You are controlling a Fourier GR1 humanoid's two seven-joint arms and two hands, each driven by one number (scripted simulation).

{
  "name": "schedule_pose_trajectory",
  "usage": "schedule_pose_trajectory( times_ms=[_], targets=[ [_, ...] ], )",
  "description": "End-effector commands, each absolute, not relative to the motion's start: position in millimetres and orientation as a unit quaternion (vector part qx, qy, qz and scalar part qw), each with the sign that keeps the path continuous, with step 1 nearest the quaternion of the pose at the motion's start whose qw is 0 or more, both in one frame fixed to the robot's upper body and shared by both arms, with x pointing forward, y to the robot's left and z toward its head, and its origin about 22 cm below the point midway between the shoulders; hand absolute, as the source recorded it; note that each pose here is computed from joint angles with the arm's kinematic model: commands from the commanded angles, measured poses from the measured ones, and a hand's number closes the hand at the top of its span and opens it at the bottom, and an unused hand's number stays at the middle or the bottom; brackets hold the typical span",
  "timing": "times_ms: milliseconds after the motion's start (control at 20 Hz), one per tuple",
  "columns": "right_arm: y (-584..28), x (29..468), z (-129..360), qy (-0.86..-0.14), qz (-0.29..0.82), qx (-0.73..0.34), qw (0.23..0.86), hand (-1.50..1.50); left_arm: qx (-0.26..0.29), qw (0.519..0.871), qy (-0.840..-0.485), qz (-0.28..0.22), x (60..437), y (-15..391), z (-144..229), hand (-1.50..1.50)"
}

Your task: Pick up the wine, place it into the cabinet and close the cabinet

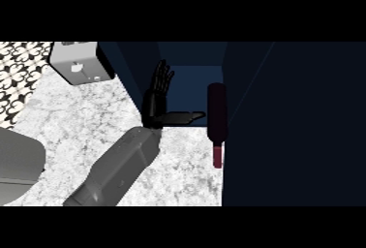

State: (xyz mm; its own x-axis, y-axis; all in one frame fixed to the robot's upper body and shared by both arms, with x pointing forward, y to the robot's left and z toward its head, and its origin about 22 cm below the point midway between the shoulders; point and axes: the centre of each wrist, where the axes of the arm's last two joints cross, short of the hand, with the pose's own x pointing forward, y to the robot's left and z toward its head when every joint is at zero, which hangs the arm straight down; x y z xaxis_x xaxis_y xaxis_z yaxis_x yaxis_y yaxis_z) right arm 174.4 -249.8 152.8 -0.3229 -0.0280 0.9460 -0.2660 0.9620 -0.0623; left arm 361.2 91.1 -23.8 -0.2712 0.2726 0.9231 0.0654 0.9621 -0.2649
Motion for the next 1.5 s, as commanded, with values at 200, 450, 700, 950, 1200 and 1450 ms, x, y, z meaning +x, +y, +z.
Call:
schedule_pose_trajectory(
  times_ms=[200, 450, 700, 950, 1200, 1450],
  targets=[
    [-232, 170, 156, -0.81, 0.099, 0.093, 0.571, -1.5, -0.153, 0.593, -0.79, 0.042, 305, 104, 5, -1.5],
    [-251, 168, 153, -0.806, 0.108, 0.095, 0.574, -1.5, -0.165, 0.584, -0.794, 0.034, 269, 145, 35, -1.5],
    [-235, 165, 152, -0.809, 0.107, 0.093, 0.57, -1.5, -0.164, 0.577, -0.798, 0.054, 225, 141, 54, -1.5],
    [-236, 160, 171, -0.795, 0.167, 0.088, 0.577, 1.5, -0.163, 0.576, -0.799, 0.055, 198, 153, 59, -1.5],
    [-236, 160, 173, -0.762, 0.289, 0.115, 0.568, 1.5, -0.133, 0.568, -0.808, 0.079, 176, 168, 63, -1.5],
    [-229, 151, 170, -0.737, 0.32, 0.164, 0.572, 1.5, -0.105, 0.573, -0.809, 0.074, 134, 197, 68, -1.5]
  ],
)
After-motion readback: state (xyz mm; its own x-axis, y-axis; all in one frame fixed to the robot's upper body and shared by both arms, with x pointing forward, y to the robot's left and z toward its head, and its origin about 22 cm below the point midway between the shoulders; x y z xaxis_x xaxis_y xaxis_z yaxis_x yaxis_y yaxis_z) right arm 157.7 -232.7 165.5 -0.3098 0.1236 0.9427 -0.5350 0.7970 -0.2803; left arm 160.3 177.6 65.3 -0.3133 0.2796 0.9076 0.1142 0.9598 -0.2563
